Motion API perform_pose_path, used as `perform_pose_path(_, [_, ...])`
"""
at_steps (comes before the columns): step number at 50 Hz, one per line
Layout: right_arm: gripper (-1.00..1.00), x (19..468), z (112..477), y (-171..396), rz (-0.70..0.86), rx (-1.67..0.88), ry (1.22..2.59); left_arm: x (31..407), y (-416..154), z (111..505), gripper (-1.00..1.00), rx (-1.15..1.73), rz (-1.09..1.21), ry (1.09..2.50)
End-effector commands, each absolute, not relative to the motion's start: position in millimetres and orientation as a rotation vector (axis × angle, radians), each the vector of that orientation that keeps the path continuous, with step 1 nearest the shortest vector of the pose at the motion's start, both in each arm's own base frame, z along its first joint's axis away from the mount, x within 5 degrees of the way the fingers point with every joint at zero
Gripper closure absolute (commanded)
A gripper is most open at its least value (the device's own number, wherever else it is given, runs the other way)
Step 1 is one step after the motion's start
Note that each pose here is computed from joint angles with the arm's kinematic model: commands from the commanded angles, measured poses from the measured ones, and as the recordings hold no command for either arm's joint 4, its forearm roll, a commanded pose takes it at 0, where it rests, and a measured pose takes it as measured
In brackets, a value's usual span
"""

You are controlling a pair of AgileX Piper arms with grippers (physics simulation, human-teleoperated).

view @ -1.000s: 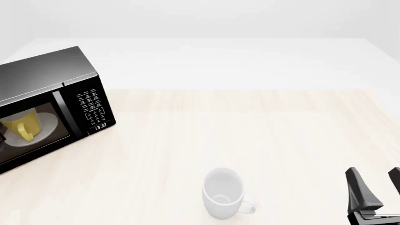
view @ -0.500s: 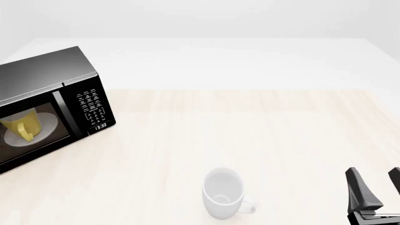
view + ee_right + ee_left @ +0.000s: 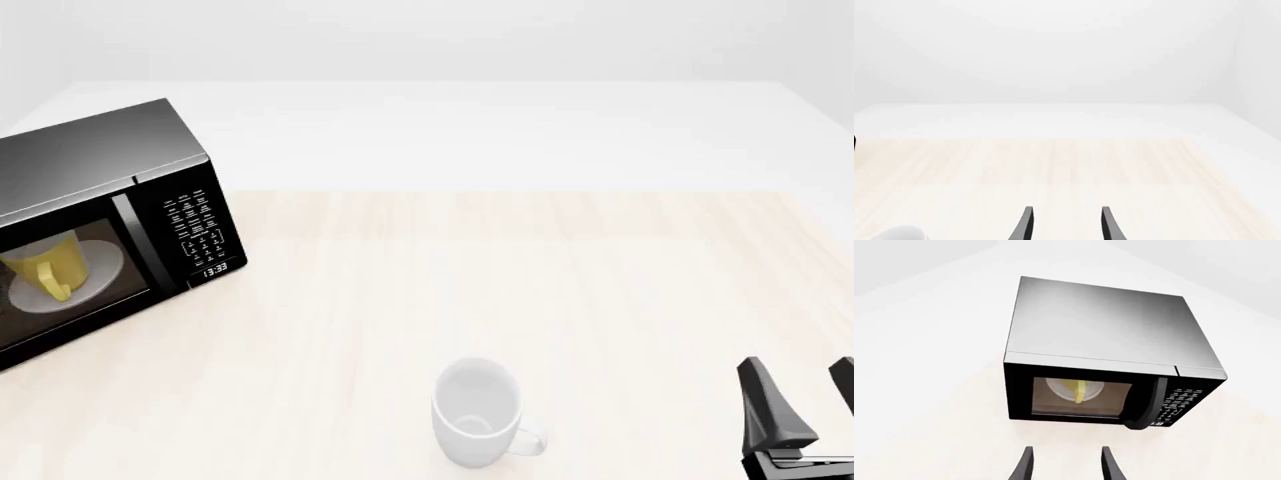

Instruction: Put the yellow and white mug in the microwave and close it.

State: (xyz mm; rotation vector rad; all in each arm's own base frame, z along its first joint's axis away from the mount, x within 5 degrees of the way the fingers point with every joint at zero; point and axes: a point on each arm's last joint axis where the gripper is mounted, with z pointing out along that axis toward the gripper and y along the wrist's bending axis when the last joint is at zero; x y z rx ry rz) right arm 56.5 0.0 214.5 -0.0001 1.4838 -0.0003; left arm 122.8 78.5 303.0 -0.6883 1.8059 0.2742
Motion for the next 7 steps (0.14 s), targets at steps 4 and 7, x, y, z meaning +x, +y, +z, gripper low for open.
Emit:
perform_pose_path(4, [-1.00, 56.5, 214.5, 0.0, 0.000, 0.000, 1.484, 105.6, 65.6, 318.7, -1.00, -0.670, 0.263, 1.753])
perform_pose_path(7, [-1.00, 56.5, 214.5, 0.0, 0.000, 0.000, 1.484, 101.1, 62.3, 323.8, -1.00, -0.664, 0.260, 1.736])
